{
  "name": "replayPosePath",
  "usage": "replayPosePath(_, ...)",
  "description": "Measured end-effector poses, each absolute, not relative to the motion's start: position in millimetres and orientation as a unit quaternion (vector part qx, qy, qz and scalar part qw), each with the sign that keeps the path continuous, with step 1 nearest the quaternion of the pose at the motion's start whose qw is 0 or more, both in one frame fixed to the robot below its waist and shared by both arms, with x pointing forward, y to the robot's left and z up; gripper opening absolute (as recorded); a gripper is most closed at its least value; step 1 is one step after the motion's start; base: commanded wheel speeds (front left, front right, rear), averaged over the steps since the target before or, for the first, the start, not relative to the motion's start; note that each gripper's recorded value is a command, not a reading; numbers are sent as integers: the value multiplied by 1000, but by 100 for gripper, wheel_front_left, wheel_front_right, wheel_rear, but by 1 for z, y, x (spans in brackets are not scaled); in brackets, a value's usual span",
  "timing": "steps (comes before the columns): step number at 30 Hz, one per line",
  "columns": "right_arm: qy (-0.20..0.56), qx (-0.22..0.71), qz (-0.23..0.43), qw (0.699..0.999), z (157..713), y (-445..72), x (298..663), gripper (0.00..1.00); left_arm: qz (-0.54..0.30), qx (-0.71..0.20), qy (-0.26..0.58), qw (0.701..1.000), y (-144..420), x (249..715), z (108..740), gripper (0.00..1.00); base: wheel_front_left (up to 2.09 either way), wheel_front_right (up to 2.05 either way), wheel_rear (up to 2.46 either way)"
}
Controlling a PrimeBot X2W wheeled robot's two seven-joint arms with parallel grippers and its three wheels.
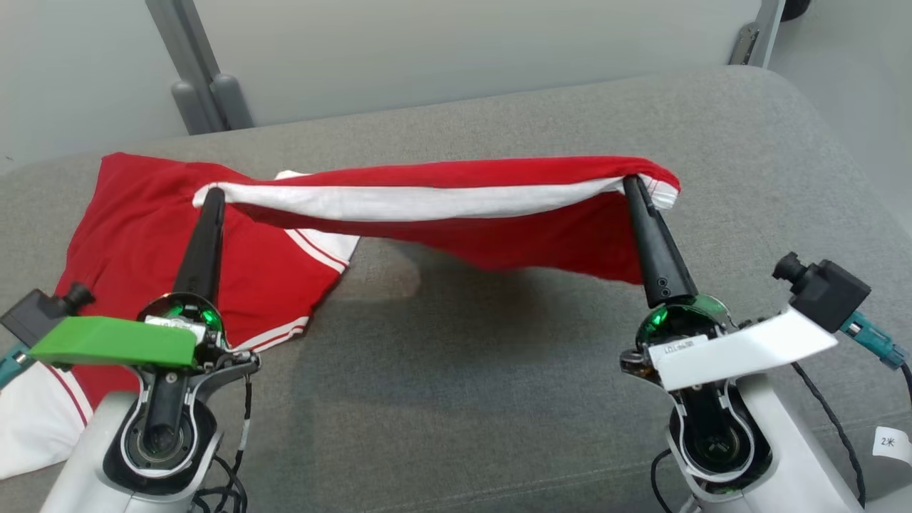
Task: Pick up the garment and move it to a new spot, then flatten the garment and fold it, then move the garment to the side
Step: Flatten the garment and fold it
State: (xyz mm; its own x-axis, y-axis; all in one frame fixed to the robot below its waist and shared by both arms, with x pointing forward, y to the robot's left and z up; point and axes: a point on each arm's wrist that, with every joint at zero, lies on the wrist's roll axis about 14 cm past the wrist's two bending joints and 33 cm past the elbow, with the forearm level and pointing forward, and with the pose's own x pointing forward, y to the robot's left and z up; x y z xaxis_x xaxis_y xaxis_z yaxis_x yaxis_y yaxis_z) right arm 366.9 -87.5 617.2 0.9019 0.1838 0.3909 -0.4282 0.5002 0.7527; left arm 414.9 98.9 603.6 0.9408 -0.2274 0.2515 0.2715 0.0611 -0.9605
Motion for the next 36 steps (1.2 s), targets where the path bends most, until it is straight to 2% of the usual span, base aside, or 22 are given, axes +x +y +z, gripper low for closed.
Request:
replayPosePath(6, -181, 523, 246, 796, 676, -79, 333, 0, -228, -654, -107, 713, 117, 393, 680, 0, 0, 0, 0)
replayPosePath(11, -179, 548, 267, 772, 691, -78, 327, 0, -238, -644, -140, 713, 129, 384, 711, 0, 0, 0, 0)
replayPosePath(13, -156, 548, 257, 781, 683, -77, 333, 0, -234, -643, -141, 716, 132, 385, 715, 0, 0, 0, 0)
replayPosePath(17, -82, 553, 223, 798, 650, -71, 354, 0, -200, -630, -120, 741, 141, 401, 699, 0, 0, 0, 0)
replayPosePath(21, -26, 545, 196, 814, 630, -66, 393, 0, -186, -604, -107, 767, 150, 434, 690, 0, 0, 0, 0)
replayPosePath(26, -73, 527, 196, 824, 666, -74, 454, 0, -181, -575, -115, 790, 155, 477, 696, 0, 0, 0, 0)
replayPosePath(30, -124, 524, 166, 827, 687, -93, 497, 0, -177, -539, -96, 818, 139, 506, 681, 0, 0, 0, 0)
replayPosePath(33, -125, 520, 165, 829, 684, -90, 511, 0, -178, -526, -102, 825, 131, 515, 678, 0, 0, 0, 0)
replayPosePath(36, -101, 522, 178, 828, 670, -75, 515, 0, -188, -533, -120, 816, 129, 516, 682, 0, 0, 0, 0)
